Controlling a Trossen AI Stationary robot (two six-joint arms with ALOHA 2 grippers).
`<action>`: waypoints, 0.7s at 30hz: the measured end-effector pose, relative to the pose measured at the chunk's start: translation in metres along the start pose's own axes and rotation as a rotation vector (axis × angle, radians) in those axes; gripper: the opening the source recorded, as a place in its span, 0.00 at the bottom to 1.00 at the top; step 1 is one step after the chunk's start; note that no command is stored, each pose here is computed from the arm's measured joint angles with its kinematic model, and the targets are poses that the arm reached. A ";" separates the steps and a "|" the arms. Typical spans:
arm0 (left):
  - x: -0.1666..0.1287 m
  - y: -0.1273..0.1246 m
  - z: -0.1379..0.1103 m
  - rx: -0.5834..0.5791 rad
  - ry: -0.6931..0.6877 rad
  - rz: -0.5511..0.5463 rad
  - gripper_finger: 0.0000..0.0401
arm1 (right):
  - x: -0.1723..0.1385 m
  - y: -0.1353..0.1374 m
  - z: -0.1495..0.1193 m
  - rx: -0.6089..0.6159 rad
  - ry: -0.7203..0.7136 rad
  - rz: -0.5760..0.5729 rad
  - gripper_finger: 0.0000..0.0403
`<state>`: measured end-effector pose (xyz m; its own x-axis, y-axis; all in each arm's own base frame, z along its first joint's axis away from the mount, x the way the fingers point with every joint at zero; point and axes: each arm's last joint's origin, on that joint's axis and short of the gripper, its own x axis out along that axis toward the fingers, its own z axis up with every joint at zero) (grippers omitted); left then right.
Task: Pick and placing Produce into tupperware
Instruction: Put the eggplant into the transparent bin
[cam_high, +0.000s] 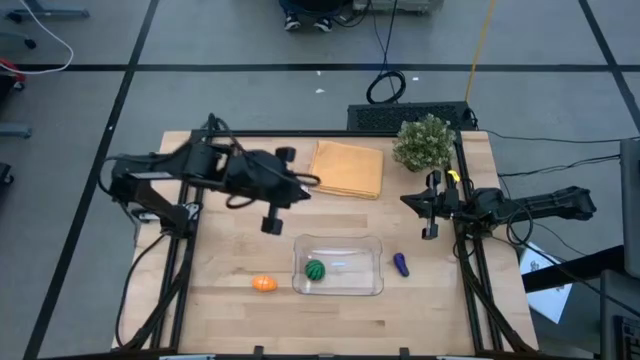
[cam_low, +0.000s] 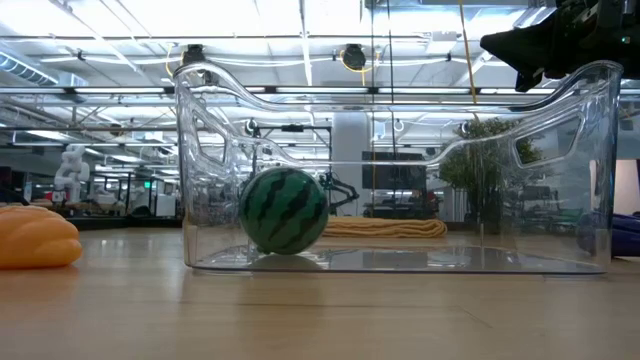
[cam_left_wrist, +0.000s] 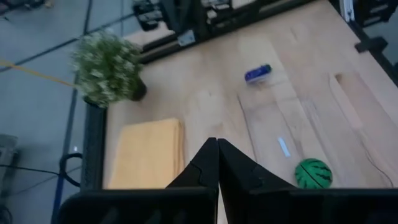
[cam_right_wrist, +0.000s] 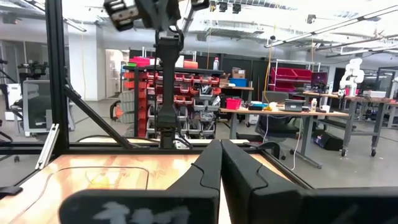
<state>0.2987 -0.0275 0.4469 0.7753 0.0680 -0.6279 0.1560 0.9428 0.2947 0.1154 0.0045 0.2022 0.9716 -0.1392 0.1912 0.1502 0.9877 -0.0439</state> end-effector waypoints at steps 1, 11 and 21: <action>-0.006 0.003 -0.001 -0.006 -0.010 0.011 0.00 | 0.000 0.000 0.000 0.000 0.000 0.000 0.00; -0.067 0.038 -0.019 -0.102 -0.121 0.103 0.00 | 0.000 0.000 0.000 -0.002 0.000 0.000 0.00; -0.098 0.039 -0.061 -0.185 -0.246 0.187 0.00 | 0.000 0.000 0.000 -0.003 0.001 0.000 0.00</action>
<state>0.1913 0.0226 0.4759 0.9076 0.1852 -0.3767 -0.0981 0.9661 0.2386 0.1154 0.0044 0.2021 0.9718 -0.1393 0.1901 0.1507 0.9875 -0.0466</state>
